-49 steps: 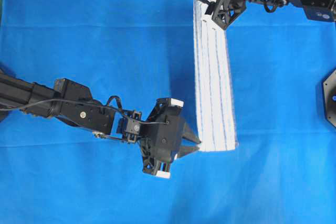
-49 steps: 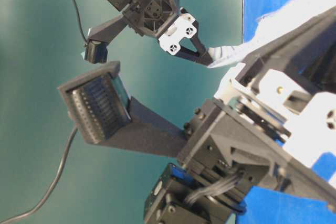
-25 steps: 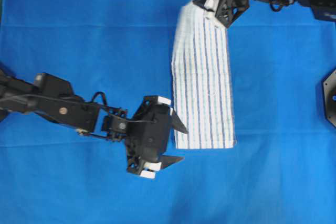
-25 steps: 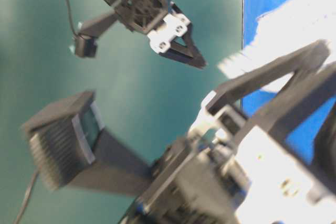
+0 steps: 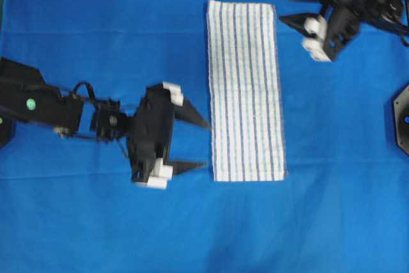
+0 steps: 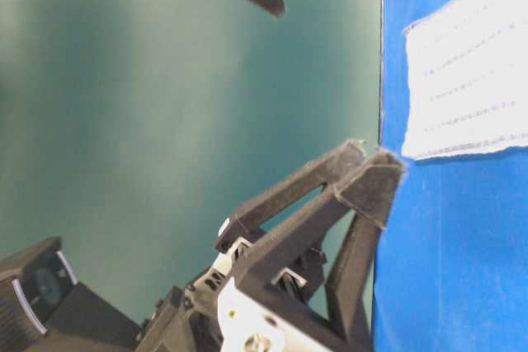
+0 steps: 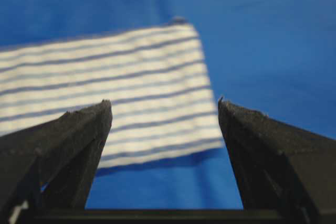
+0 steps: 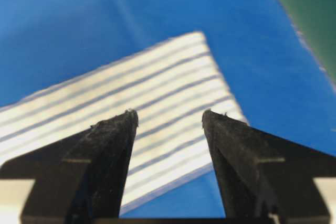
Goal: Fold the blue towel.
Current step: 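Lay the strip down, release both grippers and pull them back, then grasp the top corners of the vertical strip with both grippers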
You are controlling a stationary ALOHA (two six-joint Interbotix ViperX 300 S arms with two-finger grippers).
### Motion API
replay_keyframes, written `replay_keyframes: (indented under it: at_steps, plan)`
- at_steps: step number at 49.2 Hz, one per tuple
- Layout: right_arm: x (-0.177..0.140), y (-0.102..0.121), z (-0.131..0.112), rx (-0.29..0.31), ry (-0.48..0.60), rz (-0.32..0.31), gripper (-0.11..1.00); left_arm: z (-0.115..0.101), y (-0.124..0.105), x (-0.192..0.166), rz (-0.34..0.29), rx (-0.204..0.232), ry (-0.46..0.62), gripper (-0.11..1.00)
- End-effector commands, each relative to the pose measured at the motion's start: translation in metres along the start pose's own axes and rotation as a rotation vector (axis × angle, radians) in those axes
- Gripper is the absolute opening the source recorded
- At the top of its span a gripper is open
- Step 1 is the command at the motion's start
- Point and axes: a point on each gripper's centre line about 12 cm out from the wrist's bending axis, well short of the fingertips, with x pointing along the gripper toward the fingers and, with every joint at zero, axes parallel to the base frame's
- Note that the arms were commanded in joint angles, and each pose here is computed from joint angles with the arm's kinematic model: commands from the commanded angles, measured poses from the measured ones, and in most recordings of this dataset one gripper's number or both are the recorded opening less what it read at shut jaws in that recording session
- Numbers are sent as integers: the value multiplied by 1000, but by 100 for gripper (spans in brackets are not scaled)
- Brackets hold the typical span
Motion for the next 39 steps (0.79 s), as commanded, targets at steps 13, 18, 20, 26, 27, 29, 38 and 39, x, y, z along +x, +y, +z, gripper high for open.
replay_keyframes:
  at_steps: [13,18,20,26,27,29,38,39]
  plan:
    - [-43,39,-20,-39,-69,144,60,9,37,-13,88,-48,-40,76]
    - [-44,44,-29,-49,-42,164,60,7,45,-15,106,-60,-39,76]
    - [-43,45,-31,-51,-33,165,60,7,47,-16,112,-64,-39,76]
    - [-38,46,-33,-56,-15,165,60,7,51,-16,122,-67,-40,76]
    - [-38,46,-34,-58,-12,165,60,7,52,-16,123,-67,-40,76]
    - [-36,45,-34,-59,-9,163,60,8,52,-16,124,-69,-42,76]
    - [-28,40,-30,-52,-27,139,60,9,63,-12,148,-79,-45,76]
    - [-26,38,-30,-50,-30,131,60,9,65,-11,153,-81,-45,76]
